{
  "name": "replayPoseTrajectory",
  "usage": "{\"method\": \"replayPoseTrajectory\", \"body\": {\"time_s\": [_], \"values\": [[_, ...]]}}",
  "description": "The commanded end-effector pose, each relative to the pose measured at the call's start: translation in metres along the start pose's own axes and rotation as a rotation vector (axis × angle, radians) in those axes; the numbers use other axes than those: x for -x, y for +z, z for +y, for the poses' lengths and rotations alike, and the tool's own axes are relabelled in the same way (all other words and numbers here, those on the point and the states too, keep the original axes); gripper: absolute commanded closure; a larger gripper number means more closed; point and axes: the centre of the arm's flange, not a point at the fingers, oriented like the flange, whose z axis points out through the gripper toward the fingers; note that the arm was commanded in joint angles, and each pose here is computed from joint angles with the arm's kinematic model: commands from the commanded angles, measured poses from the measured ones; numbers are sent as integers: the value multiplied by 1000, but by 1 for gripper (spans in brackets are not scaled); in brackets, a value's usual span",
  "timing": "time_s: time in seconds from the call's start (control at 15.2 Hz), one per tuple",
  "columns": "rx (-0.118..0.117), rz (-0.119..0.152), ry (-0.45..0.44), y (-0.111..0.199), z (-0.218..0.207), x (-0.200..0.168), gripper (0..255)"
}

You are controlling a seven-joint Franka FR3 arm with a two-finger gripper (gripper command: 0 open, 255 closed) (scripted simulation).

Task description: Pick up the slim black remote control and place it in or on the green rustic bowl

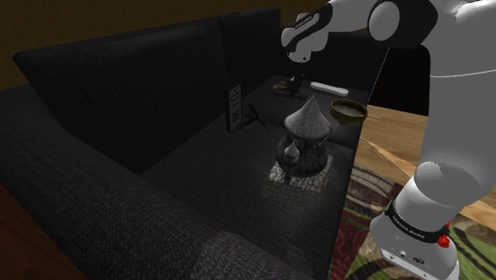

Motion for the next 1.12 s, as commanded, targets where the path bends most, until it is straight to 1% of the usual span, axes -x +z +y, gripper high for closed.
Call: {"method": "replayPoseTrajectory", "body": {"time_s": [0.0, 1.06], "values": [[0, 0, 0, -11, -1, 0, 255], [0, 0, 0, -95, -7, 0, 255]]}}
